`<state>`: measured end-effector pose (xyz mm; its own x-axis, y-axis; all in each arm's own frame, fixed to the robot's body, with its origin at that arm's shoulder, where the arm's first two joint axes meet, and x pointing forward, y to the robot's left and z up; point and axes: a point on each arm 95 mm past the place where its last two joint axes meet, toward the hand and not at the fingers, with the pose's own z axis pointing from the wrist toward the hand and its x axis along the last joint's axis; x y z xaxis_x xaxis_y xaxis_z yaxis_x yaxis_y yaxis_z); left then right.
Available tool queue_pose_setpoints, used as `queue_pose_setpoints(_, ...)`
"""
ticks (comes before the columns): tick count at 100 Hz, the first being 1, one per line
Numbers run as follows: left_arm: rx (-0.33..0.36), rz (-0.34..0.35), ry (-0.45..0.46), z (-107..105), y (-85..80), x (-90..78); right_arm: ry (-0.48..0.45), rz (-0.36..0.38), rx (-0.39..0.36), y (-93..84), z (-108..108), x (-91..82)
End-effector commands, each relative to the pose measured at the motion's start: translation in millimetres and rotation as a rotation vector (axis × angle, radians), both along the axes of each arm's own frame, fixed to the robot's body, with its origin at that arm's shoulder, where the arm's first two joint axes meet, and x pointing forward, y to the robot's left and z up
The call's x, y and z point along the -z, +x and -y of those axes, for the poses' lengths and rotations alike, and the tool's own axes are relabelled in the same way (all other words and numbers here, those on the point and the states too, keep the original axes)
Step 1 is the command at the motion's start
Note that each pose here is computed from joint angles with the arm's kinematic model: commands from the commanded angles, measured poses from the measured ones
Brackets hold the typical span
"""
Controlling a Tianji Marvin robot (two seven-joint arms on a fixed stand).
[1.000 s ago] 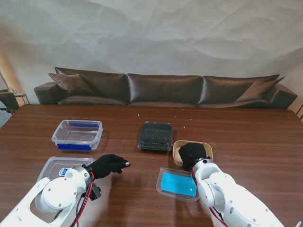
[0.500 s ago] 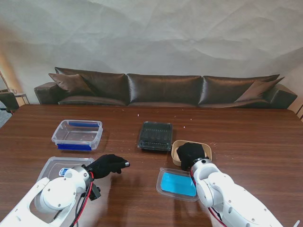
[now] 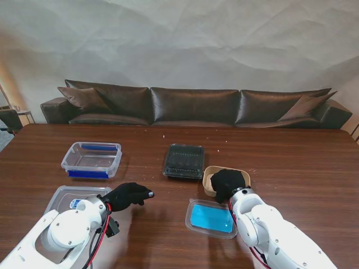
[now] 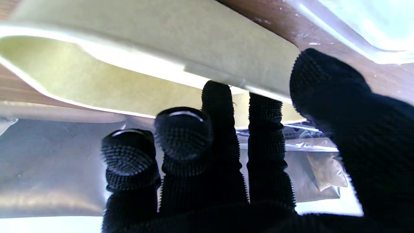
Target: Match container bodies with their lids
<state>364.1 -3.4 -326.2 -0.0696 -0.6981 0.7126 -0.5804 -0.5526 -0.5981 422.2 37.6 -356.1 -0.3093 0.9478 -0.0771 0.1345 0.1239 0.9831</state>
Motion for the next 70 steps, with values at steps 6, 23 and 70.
queue_pose_setpoints(6,0.023,-0.011,-0.001,2,-0.5,-0.5,0.006,0.009,-0.015,-5.4,0,-5.8)
queue_pose_setpoints(23,0.041,0.001,0.003,6,0.6,-4.9,0.039,0.024,-0.018,-10.3,2,-20.8)
queue_pose_setpoints(70,0.116,-0.002,-0.020,28,-4.6,-5.9,0.186,0.045,0.069,-64.4,29,-50.4)
